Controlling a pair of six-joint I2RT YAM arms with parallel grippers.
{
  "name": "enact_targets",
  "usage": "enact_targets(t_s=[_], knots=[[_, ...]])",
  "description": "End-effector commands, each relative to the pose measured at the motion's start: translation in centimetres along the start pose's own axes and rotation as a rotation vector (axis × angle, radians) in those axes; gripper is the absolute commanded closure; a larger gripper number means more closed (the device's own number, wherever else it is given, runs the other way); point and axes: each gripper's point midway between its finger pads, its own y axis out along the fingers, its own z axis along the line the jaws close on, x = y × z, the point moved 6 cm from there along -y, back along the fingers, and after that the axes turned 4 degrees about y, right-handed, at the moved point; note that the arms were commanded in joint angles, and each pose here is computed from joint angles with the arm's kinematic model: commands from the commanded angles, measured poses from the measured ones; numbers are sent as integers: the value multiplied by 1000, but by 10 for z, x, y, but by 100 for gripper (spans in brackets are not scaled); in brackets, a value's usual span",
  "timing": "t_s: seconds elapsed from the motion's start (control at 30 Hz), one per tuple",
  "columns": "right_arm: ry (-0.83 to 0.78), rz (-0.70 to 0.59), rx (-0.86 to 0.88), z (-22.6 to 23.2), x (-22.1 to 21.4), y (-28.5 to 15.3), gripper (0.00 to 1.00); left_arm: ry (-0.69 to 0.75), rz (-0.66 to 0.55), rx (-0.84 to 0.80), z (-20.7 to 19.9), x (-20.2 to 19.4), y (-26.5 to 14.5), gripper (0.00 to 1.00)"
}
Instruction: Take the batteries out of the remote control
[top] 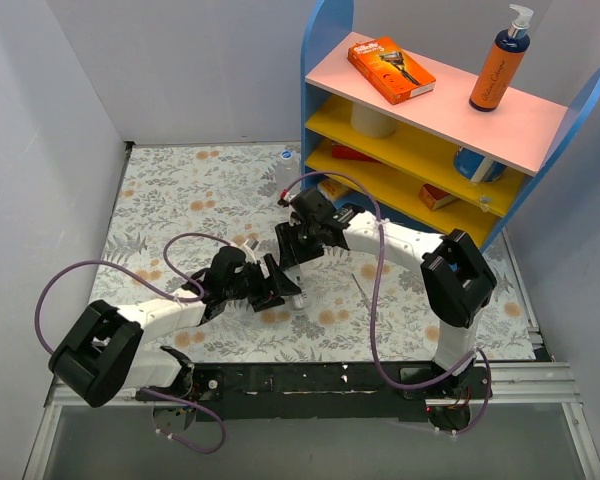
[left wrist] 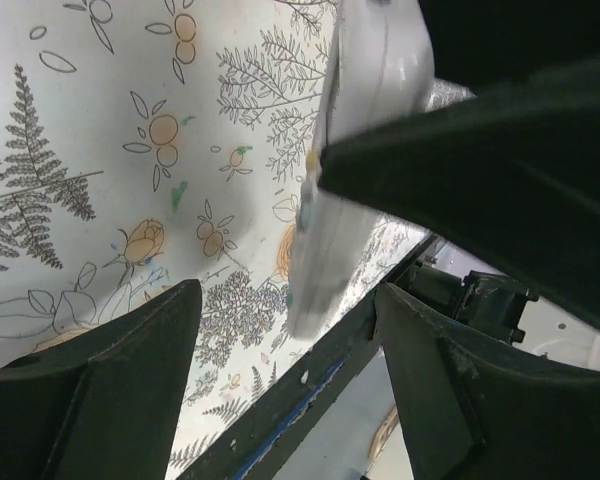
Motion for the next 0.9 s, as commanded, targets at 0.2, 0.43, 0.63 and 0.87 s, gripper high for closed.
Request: enact_targets(t_s=[0.2,0.43,0.63,0.87], knots=[[64,-117,200,28,8,-34,83,47,-48,-19,-13,12,9,58],[16,-185,256,25,5,-46,58,45,-9,-91,-23,4,-1,86],[-5,-252,378,7,-3,-65,35,47,16,-167,-35,-1,-13,100],[-11,-323,576,-13,-20,-104,28,49,20,-245,-48,-4,-25,100]])
